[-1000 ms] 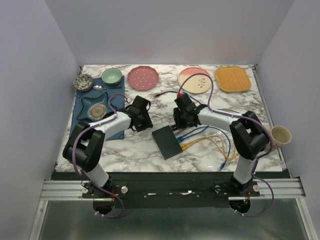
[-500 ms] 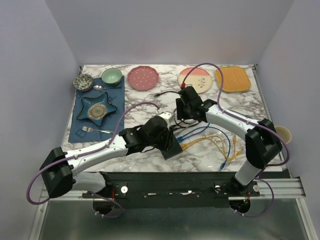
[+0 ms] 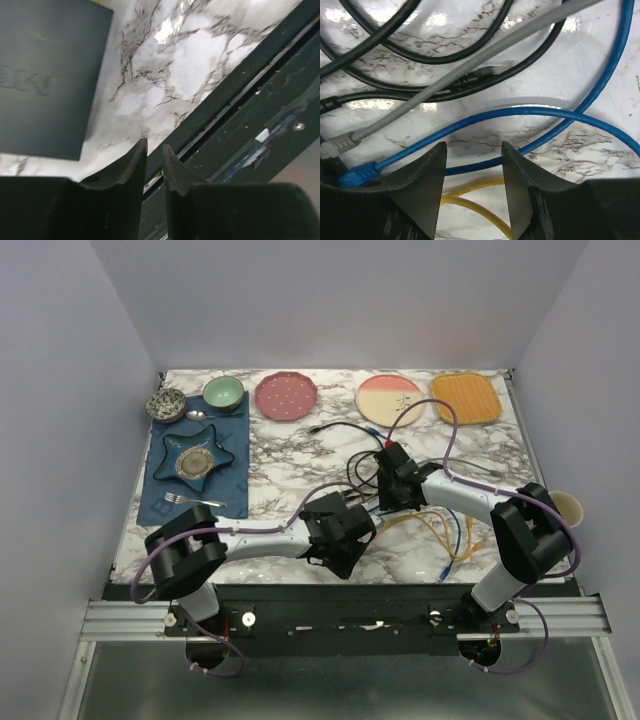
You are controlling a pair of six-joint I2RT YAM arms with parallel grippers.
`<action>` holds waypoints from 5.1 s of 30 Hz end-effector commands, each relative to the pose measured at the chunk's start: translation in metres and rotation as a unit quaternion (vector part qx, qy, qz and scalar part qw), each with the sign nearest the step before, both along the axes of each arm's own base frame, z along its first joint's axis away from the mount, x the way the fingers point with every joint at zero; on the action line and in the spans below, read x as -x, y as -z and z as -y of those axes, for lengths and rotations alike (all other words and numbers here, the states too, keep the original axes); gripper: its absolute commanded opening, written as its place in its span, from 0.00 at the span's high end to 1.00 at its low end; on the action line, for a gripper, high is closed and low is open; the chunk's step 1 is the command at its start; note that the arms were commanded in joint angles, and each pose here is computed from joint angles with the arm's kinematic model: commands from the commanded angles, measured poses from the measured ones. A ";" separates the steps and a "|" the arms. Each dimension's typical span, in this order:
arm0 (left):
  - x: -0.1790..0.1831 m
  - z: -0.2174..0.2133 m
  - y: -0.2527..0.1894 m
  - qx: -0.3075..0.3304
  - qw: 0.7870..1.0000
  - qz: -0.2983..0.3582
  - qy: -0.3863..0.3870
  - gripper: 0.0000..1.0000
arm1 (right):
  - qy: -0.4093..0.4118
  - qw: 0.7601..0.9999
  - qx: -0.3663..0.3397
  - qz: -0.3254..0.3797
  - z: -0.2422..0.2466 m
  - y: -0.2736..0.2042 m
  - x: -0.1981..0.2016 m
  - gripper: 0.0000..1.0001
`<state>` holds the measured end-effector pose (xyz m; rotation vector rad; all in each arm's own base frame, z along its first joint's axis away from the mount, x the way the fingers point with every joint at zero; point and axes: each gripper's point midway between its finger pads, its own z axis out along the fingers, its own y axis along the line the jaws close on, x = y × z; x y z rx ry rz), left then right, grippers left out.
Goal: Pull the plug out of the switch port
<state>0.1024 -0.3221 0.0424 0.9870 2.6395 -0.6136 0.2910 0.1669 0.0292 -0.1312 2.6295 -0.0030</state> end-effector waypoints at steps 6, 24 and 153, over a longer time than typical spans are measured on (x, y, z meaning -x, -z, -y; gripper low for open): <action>-0.014 -0.015 0.045 -0.081 0.994 -0.041 -0.064 0.82 | 0.017 0.999 -0.033 -0.027 0.008 0.016 0.033 0.48; -0.143 -0.082 0.023 -0.035 0.942 -0.049 -0.330 0.74 | -0.099 0.981 -0.151 -0.066 -0.095 -0.014 0.063 0.48; -0.374 -0.102 -0.077 0.208 0.833 0.014 -0.513 0.72 | 0.086 0.983 -0.135 0.094 -0.012 -0.080 -0.025 0.42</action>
